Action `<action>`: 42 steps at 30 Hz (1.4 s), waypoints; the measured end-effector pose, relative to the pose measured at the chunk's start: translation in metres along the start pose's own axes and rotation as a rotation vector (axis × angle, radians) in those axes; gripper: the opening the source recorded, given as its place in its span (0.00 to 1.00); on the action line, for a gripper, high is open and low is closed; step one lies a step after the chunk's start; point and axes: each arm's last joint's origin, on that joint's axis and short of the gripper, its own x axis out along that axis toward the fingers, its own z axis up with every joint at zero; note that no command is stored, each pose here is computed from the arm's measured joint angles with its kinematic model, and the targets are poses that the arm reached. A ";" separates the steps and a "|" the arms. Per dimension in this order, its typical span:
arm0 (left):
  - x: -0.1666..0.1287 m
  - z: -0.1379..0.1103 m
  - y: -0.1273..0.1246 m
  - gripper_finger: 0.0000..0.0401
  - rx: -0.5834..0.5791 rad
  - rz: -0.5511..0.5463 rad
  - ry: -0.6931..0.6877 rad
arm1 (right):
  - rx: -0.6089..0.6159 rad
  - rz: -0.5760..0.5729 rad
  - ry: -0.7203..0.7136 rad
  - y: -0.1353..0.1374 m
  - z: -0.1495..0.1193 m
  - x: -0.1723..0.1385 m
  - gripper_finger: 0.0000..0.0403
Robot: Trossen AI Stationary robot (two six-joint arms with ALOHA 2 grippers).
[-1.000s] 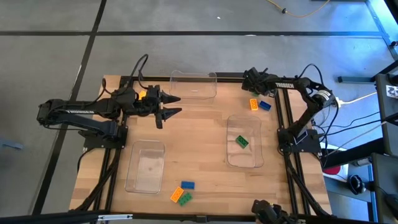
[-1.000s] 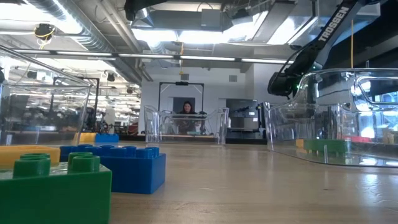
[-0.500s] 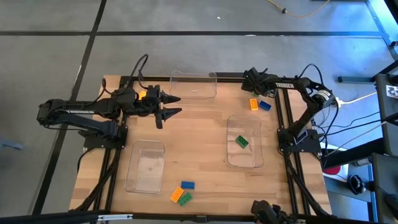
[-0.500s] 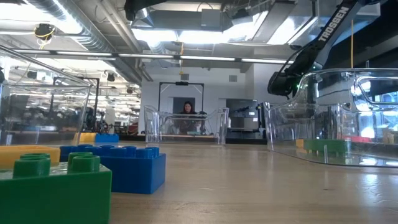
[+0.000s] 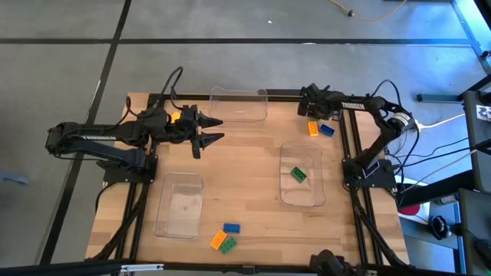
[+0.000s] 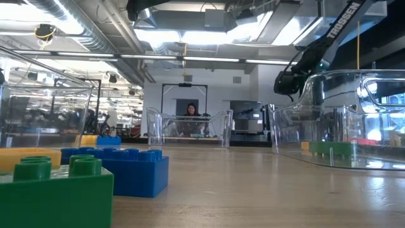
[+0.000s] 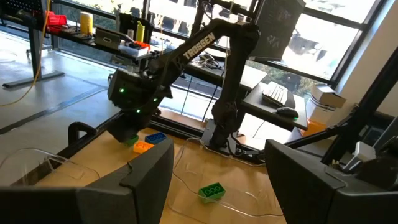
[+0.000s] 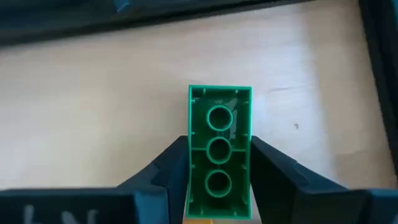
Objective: Sort & place blocks by color
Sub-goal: Put the top green block into the bottom right transparent bin
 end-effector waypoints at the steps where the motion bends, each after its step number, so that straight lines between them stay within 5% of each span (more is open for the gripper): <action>1: 0.000 0.000 0.000 0.61 0.000 0.000 0.000 | -0.039 0.018 -0.019 -0.001 0.002 -0.007 0.34; 7: 0.000 0.000 0.000 0.61 0.000 0.000 0.000 | -0.266 0.183 -0.252 -0.011 0.007 -0.082 0.34; 16: 0.000 0.000 0.000 0.61 0.000 0.000 0.000 | -0.552 0.943 -0.480 -0.033 -0.038 -0.208 0.34; 25: 0.000 0.000 0.000 0.61 0.021 0.001 -0.002 | -0.661 1.439 -0.580 -0.045 -0.088 -0.275 0.34; 42: 0.000 0.002 0.000 0.61 0.029 0.002 -0.021 | -0.659 1.482 -0.637 -0.039 -0.100 -0.285 0.34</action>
